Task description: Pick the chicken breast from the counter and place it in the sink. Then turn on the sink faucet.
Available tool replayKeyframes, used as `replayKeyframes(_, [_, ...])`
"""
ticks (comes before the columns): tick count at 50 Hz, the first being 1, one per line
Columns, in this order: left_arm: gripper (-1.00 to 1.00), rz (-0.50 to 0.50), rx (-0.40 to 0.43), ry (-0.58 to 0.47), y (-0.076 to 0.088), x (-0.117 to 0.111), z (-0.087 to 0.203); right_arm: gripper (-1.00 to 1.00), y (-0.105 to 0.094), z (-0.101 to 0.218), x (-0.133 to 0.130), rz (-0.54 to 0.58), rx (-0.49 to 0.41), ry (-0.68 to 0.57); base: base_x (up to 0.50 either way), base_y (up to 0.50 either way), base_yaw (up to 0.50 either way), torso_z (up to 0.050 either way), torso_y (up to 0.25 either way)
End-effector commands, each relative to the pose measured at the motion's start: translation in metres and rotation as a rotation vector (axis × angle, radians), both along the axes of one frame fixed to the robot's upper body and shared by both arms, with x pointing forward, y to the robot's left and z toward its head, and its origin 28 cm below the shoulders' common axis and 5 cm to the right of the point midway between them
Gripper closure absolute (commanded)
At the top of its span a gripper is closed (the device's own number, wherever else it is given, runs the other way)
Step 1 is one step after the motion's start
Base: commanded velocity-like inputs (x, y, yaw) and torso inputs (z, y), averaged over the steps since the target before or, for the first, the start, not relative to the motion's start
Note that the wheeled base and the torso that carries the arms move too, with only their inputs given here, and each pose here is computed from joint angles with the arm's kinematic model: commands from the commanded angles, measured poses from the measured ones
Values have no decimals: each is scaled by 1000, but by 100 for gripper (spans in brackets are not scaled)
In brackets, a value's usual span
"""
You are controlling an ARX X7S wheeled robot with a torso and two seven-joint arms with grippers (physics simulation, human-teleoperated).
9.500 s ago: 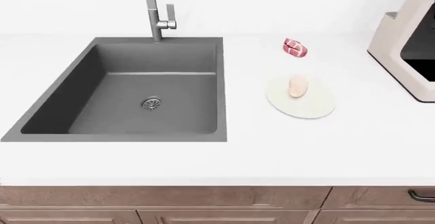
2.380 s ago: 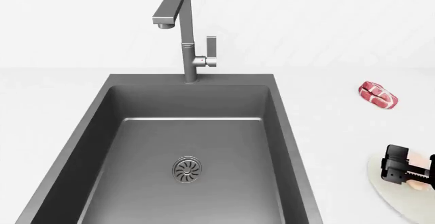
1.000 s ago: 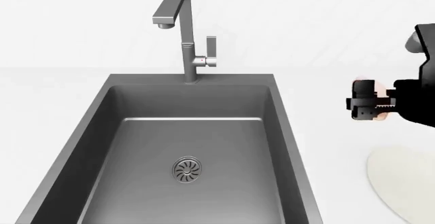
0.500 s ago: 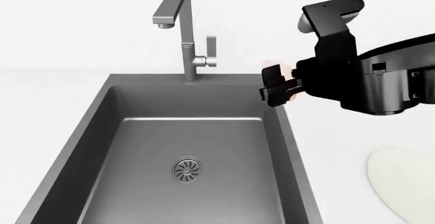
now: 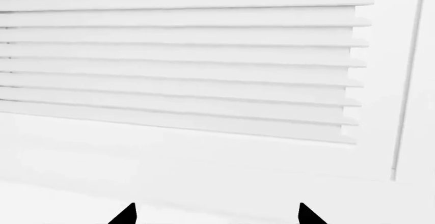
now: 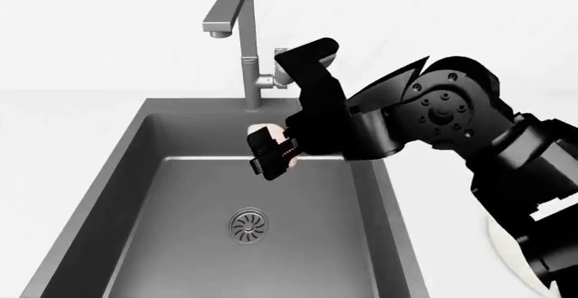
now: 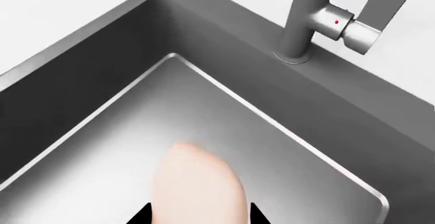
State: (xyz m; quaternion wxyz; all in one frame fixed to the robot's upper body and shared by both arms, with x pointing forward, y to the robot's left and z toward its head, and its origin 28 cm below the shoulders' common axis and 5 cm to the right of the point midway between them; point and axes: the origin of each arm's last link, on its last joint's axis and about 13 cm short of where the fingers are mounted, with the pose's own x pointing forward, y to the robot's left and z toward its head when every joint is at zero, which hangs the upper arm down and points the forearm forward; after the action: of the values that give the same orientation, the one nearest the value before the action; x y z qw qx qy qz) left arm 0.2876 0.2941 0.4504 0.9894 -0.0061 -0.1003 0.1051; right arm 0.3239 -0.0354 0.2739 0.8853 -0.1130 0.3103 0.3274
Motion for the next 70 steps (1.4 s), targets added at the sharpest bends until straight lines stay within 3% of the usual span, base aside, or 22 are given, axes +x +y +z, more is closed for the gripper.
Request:
replayKeyframes(1, [-100,-8,-4,10,0,5,-5,100,20,-34,11,74,-2,78,0,0,0,0,0])
replayKeyframes(26, [-100,-20,-22,24,0,11,-14,100,30,-109,21,104,-27,207,0,0,0,0,0])
replayKeyframes(43, [-100,-17,-16,25,0,11,-15,100,29,-107,20,106,-37,220,0,0,0,0,0])
replayKeyframes(44, [-100,-18,-17,25,0,11,-15,-100,29,-106,21,103,-39,217,0,0,0,0,0])
replayKeyframes(54, [-100,-13,-18,26,2,12,-14,-100,28,-92,23,97,-40,185,0,0,0,0,0])
replayKeyframes(60, [-100,-12,-14,24,2,12,-13,-100,28,-75,26,76,4,128,0,0,0,0,0])
replayKeyframes(70, [-100,-11,-15,29,1,12,-17,-100,24,-39,47,-108,119,-67,0,0,0,0,1])
